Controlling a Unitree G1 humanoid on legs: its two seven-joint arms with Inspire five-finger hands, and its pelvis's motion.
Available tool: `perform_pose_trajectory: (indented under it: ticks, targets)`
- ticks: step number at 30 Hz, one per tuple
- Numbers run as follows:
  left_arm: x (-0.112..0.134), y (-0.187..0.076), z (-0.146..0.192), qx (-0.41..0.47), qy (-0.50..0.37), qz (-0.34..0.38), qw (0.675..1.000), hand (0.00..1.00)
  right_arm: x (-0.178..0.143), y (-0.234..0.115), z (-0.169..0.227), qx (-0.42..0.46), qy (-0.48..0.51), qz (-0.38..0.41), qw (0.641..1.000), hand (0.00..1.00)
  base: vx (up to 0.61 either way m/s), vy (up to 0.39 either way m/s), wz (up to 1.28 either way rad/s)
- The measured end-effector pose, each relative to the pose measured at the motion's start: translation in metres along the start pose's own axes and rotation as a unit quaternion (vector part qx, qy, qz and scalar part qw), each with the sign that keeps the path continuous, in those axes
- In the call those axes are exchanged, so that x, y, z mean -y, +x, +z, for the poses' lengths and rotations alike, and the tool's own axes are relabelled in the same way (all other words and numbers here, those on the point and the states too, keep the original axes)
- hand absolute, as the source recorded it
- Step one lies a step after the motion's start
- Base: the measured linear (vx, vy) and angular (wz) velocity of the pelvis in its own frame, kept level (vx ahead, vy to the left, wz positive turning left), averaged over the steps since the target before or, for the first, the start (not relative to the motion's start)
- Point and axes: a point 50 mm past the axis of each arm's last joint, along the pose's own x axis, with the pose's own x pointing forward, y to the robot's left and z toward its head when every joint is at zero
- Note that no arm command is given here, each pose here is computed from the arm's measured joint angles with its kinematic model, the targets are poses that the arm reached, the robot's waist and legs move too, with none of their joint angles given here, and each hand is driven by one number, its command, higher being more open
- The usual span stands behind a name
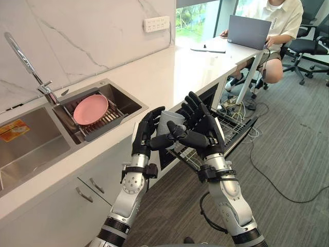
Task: Walk over to the sink, pick up the cup, carry it to the dishwasher, place the cup inside the dishwasher, then close the dishwasher door
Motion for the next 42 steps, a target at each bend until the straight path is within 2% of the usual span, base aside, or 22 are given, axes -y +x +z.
perform_pose_trajectory:
  ticks: [13, 27, 42]
  targets:
    - [0.011, -0.002, 0.003, 0.011, 0.012, -0.013, 1.0, 0.3, -0.003, 0.001, -0.002, 0.009, -0.053, -0.037, 0.998, 0.9, -0.01, -0.003, 0.03]
    - [0.025, -0.003, 0.013, 0.036, 0.03, -0.024, 0.999, 0.3, -0.004, 0.001, -0.004, 0.011, -0.056, -0.073, 0.996, 0.9, 0.0, -0.002, 0.01]
    - [0.027, -0.003, 0.012, 0.035, 0.044, -0.03, 0.998, 0.3, -0.002, -0.001, -0.013, -0.007, -0.04, -0.096, 0.995, 0.9, 0.0, -0.003, 0.02]
